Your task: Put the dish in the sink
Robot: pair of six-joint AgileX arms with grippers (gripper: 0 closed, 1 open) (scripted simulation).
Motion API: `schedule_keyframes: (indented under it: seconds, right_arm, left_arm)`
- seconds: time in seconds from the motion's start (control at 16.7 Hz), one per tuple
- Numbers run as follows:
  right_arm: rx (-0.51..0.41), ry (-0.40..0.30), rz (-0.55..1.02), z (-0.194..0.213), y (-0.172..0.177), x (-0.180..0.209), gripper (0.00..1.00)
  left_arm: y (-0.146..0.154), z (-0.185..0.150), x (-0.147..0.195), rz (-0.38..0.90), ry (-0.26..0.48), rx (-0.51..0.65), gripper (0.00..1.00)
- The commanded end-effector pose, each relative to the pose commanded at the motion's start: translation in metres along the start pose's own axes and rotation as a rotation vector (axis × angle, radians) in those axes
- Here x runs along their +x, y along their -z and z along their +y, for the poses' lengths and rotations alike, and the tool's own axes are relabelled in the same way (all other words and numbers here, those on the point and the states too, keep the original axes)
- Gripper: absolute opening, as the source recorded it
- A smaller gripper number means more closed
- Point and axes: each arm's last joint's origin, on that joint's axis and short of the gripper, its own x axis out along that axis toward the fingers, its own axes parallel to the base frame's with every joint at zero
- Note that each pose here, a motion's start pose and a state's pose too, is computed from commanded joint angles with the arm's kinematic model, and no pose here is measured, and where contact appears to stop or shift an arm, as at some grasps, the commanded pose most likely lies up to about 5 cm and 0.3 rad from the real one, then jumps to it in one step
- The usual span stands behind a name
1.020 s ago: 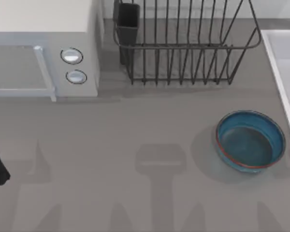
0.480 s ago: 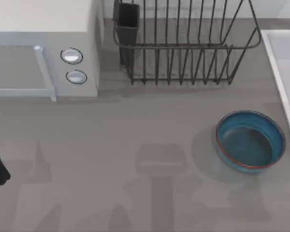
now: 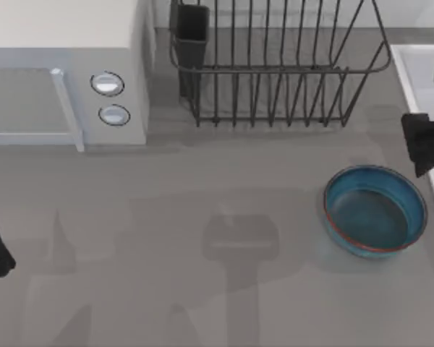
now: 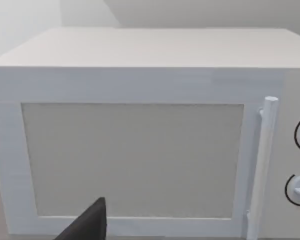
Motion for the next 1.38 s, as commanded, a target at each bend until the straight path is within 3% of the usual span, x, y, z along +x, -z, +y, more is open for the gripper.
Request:
schedule_keyframes:
  seconds: [0.24, 0.66, 1.14, 1.38]
  right_arm:
    - [0.002, 0.018, 0.089, 0.008, -0.02, 0.011, 1.0]
    - [0.004, 0.019, 0.096, 0.007, -0.021, 0.017, 1.0]
    - [0.002, 0.017, 0.085, 0.007, -0.015, 0.103, 1.0]
    - [0.002, 0.019, 0.092, 0.007, -0.012, 0.111, 1.0]
  left_arm:
    - [0.0, 0.0, 0.0, 0.0, 0.0, 0.0, 1.0]
    - [0.0, 0.0, 0.0, 0.0, 0.0, 0.0, 1.0]
    - [0.0, 0.0, 0.0, 0.0, 0.0, 0.0, 1.0]
    - [0.0, 0.0, 0.0, 0.0, 0.0, 0.0, 1.0]
